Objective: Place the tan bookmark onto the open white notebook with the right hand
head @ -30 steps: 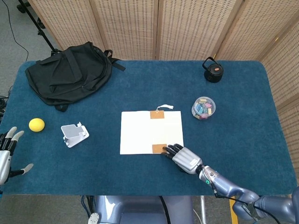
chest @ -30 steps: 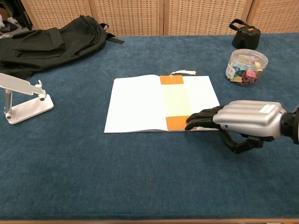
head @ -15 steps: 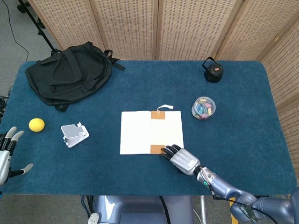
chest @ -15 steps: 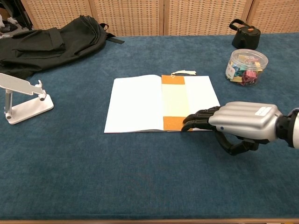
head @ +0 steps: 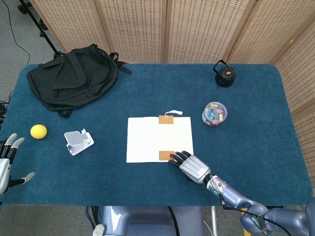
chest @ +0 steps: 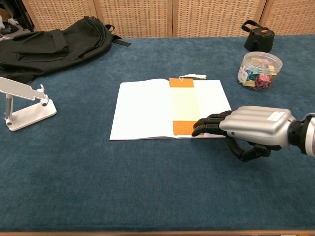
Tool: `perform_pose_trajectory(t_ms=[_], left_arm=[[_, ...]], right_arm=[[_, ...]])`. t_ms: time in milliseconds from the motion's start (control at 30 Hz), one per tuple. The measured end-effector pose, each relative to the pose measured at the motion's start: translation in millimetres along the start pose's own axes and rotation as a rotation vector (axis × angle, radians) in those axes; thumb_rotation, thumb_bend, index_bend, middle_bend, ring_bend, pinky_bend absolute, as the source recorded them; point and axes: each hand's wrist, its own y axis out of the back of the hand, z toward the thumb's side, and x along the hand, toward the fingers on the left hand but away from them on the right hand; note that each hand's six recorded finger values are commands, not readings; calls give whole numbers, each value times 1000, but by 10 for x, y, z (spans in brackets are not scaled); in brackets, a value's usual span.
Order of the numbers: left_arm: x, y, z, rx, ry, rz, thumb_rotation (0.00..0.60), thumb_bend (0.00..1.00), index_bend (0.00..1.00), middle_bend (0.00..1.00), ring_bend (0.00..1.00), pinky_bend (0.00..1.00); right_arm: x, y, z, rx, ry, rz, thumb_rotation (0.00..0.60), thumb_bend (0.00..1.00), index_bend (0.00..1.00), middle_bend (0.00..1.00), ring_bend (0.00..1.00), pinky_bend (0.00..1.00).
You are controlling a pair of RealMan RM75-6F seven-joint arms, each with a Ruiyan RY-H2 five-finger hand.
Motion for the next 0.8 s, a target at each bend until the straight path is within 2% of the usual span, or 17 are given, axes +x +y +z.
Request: perform_pose_trajectory(t_ms=[500, 800], left_arm=[[0, -8, 4, 1, -1, -5, 600, 0, 0, 0, 0, 0], [-2, -7, 6, 1, -2, -3, 600, 0, 0, 0, 0, 0]], right_arm=[[28, 5, 8, 5, 13, -2, 600, 1000, 96, 68, 0, 110], [10, 84, 27, 1, 21, -44, 600, 1000, 96, 68, 0, 110]])
